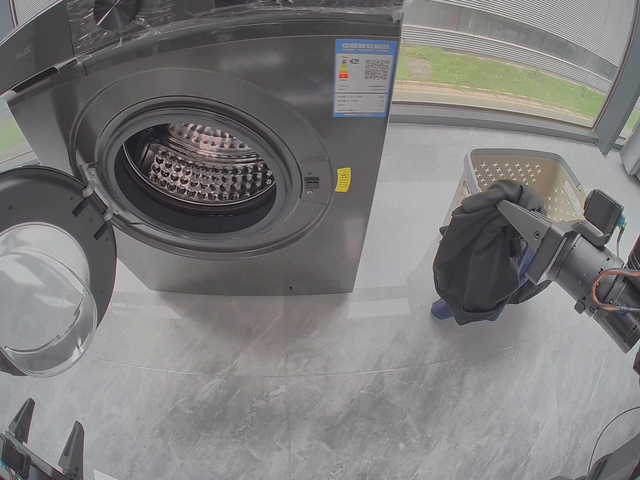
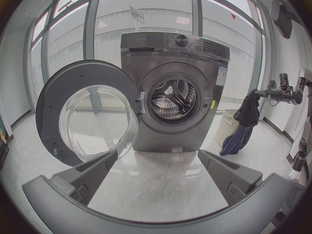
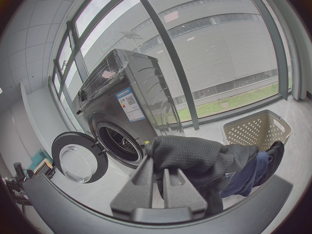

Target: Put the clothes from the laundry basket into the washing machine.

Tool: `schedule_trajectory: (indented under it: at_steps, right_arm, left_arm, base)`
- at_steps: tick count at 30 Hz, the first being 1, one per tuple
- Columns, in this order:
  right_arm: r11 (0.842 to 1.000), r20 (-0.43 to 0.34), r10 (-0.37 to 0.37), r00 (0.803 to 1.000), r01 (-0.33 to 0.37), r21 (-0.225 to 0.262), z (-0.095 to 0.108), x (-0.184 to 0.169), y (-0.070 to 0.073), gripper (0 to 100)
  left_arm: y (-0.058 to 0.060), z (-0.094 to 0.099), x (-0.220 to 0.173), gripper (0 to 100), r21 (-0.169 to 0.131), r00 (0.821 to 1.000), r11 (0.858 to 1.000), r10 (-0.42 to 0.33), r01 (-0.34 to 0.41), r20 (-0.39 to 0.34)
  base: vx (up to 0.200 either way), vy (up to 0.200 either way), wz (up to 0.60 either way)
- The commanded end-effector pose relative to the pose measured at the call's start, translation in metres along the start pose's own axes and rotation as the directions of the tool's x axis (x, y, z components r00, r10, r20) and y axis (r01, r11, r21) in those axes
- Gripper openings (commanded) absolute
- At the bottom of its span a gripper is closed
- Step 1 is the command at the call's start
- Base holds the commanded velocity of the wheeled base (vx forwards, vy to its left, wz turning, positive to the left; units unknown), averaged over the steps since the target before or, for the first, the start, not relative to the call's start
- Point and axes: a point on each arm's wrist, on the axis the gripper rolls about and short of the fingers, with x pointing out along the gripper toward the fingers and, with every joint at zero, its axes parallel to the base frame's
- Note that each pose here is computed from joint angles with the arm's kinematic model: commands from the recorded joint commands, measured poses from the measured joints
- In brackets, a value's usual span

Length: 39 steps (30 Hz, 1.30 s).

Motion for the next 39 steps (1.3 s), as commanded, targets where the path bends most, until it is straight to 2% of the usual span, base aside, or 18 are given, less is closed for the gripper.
schedule_trajectory:
  at_steps: [1, 6, 15, 24, 33, 39]
  right_arm:
    - [1.000, 0.001, 0.001, 1.000, -0.001, 0.001, 0.0002, 0.0003, 0.0002, 0]
    - [1.000, -0.002, 0.000, 1.000, 0.000, 0.000, -0.0003, 0.0002, 0.0000, 0]
    - [1.000, 0.002, -0.002, 1.000, 0.002, 0.002, 0.0003, 0.0004, -0.0002, 0]
    - [1.000, -0.003, -0.009, 1.000, 0.009, 0.002, -0.0008, 0.0000, -0.0018, 0]
    - [1.000, -0.004, -0.010, 1.000, 0.010, 0.002, -0.0011, 0.0003, -0.0018, 0]
    - [1.000, -0.004, -0.011, 1.000, 0.011, 0.001, -0.0011, 0.0003, -0.0021, 0]
  left_arm:
    - [0.0002, -0.0048, -0.0001, 100, 0.000, 1.000, 1.000, 0.000, 0.000, 0.000]
    - [0.0002, -0.0048, -0.0001, 100, 0.000, 1.000, 1.000, 0.000, 0.000, 0.000]
    - [0.0002, -0.0048, -0.0001, 100, 0.000, 1.000, 1.000, 0.000, 0.000, 0.000]
    - [0.0003, -0.0048, -0.0001, 100, 0.000, 1.000, 1.000, 0.002, -0.002, 0.001]
    - [0.0002, -0.0048, -0.0001, 100, 0.000, 1.000, 1.000, 0.000, 0.000, 0.000]
    - [0.0002, -0.0048, -0.0001, 100, 0.000, 1.000, 1.000, 0.000, 0.000, 0.000]
  base:
    - [0.000, 0.200, 0.00]
    - [0.000, 0.200, 0.00]
    - [0.000, 0.000, 0.00]
    - [-0.200, 0.000, 0.00]
    - [0.000, 0.000, 0.00]
    - [0.000, 0.200, 0.00]
